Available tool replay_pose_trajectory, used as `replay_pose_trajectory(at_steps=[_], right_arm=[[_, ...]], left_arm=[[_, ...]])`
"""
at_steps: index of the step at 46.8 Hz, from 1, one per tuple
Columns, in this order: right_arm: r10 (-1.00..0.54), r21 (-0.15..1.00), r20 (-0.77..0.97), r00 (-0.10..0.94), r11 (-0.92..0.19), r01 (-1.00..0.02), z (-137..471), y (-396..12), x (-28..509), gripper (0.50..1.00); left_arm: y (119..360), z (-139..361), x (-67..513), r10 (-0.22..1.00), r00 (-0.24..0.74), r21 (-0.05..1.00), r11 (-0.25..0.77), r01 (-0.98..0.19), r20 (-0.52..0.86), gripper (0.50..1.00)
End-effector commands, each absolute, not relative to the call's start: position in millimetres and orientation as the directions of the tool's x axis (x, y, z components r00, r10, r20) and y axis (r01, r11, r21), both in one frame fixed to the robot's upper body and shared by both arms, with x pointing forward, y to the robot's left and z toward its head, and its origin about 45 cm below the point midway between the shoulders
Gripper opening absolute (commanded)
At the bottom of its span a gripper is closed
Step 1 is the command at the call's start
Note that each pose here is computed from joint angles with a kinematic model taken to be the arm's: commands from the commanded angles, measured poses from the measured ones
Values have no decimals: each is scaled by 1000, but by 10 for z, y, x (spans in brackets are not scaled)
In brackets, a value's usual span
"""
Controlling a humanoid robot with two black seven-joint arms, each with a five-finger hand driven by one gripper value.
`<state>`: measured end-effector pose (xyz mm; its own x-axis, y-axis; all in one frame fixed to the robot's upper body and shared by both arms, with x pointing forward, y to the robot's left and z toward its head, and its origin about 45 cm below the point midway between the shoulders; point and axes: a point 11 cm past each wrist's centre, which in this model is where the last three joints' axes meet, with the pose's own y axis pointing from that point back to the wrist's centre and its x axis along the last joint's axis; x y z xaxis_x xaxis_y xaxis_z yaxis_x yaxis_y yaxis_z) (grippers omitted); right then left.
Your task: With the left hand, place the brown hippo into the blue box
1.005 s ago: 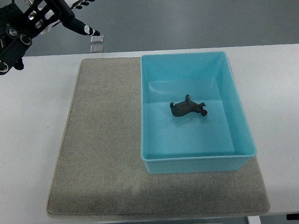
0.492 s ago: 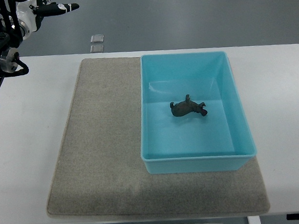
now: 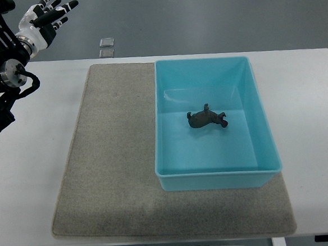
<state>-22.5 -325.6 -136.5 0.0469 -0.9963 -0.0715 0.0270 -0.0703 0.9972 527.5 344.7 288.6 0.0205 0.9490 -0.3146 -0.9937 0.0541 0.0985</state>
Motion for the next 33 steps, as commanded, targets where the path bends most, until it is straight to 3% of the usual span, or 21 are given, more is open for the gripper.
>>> replay_pose_trajectory(at_steps=[1,14,33], right_arm=[[-996,997,-72,46,-70,27,-1365,-3256,-225,936],[-996,997,-72,46,-70,27,-1365,-3256,-225,936],[-996,997,-72,48,-70,27,-1365,-3256,-225,936]], left_arm=[[3430,2822,5249,921,30,92,72,-993,-388,992],[3046,2628,5212,816,104,45,158,-986,-569,994],[2985,2601,5194,755,112,-1,146,-989,-646,994]])
